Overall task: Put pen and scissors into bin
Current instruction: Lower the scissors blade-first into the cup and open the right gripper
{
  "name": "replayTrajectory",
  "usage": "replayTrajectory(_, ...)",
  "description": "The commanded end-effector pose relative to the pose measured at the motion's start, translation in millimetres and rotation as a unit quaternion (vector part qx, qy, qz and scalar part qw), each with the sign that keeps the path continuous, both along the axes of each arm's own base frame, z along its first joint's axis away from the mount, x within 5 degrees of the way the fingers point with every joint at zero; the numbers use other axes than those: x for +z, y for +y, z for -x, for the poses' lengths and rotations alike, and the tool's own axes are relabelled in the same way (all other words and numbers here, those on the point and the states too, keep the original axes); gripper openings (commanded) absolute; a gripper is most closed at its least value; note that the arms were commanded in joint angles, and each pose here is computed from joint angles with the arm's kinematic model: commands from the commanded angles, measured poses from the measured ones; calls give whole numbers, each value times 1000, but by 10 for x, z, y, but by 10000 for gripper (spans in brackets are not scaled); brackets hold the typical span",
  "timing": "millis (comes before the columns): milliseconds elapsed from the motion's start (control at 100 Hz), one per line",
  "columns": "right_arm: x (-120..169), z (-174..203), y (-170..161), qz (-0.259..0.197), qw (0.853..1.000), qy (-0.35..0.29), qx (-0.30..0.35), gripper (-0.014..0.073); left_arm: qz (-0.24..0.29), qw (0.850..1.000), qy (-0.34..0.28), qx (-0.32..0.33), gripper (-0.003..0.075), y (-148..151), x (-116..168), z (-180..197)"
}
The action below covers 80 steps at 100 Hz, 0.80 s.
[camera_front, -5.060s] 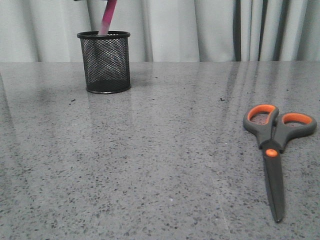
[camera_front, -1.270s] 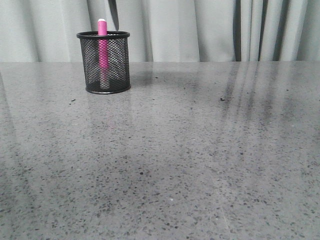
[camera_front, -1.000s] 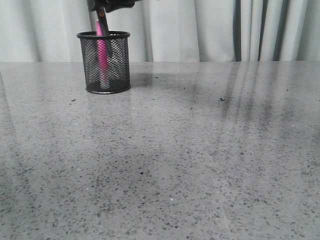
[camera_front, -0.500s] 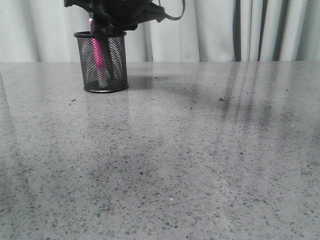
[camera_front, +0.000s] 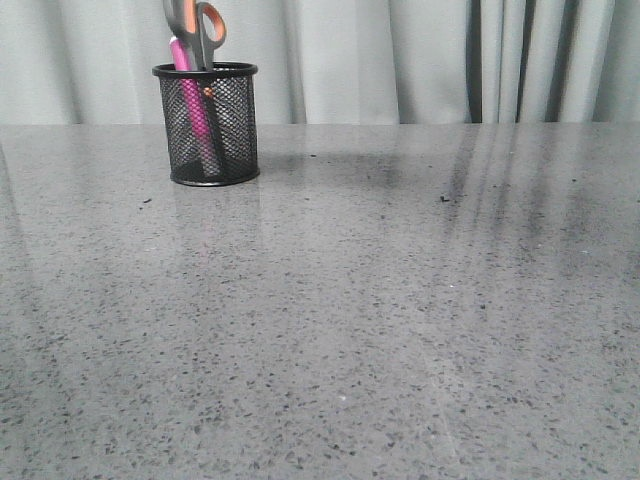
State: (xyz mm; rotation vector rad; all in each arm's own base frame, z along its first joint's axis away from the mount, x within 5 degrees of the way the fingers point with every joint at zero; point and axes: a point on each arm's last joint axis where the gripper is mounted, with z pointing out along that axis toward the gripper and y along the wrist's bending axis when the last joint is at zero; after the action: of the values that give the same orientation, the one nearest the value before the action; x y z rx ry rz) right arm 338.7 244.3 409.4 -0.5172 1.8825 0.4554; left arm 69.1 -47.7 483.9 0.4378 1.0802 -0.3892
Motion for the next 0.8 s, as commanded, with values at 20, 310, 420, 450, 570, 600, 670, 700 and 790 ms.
replayTrajectory(20, 594, 518, -351, 21, 996, -88, 18, -68, 38, 999, 7, 32, -19, 144, -223, 129)
replayTrajectory(310, 119, 1760, -1246, 25, 993, -115, 30, -69, 61, 990, 127, 4, -19, 159, -1403, 182)
replayTrajectory(420, -163, 2264, -1628, 12, 989, -146, 27, -69, 86, 983, 164, -7, -19, 162, -1694, 191)
replayTrajectory(450, -280, 2371, -1713, 16, 988, -150, 27, -69, 92, 981, 173, -10, -19, 160, -1745, 188)
replayTrajectory(570, -571, 2779, -2037, 9, 982, -189, 19, -69, 103, 975, 196, -18, -19, 145, -1866, 171)
replayTrajectory(600, -630, 2859, -2101, 6, 980, -198, 16, -69, 101, 975, 197, -22, -19, 138, -1873, 173)
replayTrajectory(670, -759, 3029, -2239, -1, 976, -217, 10, -69, 98, 975, 198, -28, -19, 127, -1876, 179)
replayTrajectory(700, -802, 3100, -2301, -3, 974, -227, 6, -69, 97, 975, 198, -31, -19, 122, -1876, 182)
replayTrajectory(790, -929, 3243, -2426, -7, 970, -243, -3, -69, 95, 975, 198, -38, -19, 110, -1876, 189)
